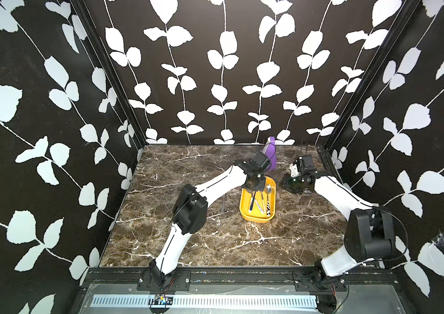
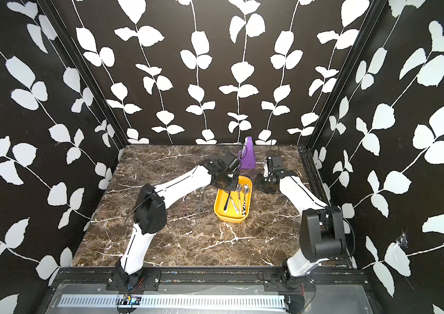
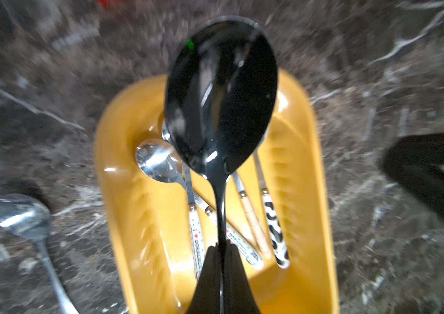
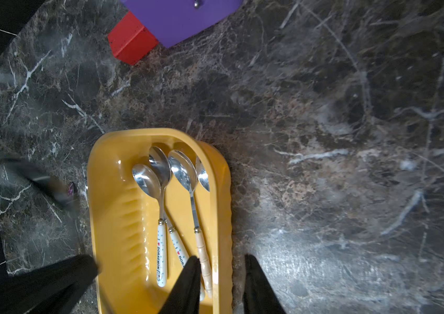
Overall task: Put the spoon into the storage box
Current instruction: Place the spoon in the storage box.
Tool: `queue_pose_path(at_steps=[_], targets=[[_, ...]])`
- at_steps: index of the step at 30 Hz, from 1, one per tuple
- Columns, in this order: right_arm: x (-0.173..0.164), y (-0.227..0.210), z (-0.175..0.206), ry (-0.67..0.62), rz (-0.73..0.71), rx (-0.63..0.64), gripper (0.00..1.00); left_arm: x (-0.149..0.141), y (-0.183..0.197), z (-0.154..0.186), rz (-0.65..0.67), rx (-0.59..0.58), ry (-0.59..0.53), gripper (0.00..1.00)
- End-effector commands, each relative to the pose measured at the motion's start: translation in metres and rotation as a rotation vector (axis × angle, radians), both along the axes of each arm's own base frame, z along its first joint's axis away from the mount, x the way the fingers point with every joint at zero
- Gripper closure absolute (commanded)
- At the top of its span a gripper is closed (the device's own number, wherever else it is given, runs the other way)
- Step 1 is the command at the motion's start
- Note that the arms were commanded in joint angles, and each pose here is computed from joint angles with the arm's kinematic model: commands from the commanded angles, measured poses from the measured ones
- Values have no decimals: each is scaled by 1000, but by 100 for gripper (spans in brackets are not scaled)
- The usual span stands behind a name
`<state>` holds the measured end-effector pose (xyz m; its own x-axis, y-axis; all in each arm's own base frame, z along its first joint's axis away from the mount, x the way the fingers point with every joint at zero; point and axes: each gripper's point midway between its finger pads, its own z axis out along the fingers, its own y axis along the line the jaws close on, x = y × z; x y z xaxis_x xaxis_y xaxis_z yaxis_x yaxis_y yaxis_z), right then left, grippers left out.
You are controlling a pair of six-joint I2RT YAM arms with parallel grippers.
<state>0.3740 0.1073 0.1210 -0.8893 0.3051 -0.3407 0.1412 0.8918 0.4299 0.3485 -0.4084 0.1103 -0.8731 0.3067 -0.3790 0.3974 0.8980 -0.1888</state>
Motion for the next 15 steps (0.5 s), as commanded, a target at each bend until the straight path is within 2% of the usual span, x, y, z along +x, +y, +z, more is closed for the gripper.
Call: queue_pose_path(at_steps=[1, 15], targets=[[-8, -4, -3, 2, 9, -1, 71, 3, -8, 11, 43, -50, -6, 100], [-6, -2, -5, 13, 2, 25, 71, 1, -12, -45, 98, -23, 62, 100]])
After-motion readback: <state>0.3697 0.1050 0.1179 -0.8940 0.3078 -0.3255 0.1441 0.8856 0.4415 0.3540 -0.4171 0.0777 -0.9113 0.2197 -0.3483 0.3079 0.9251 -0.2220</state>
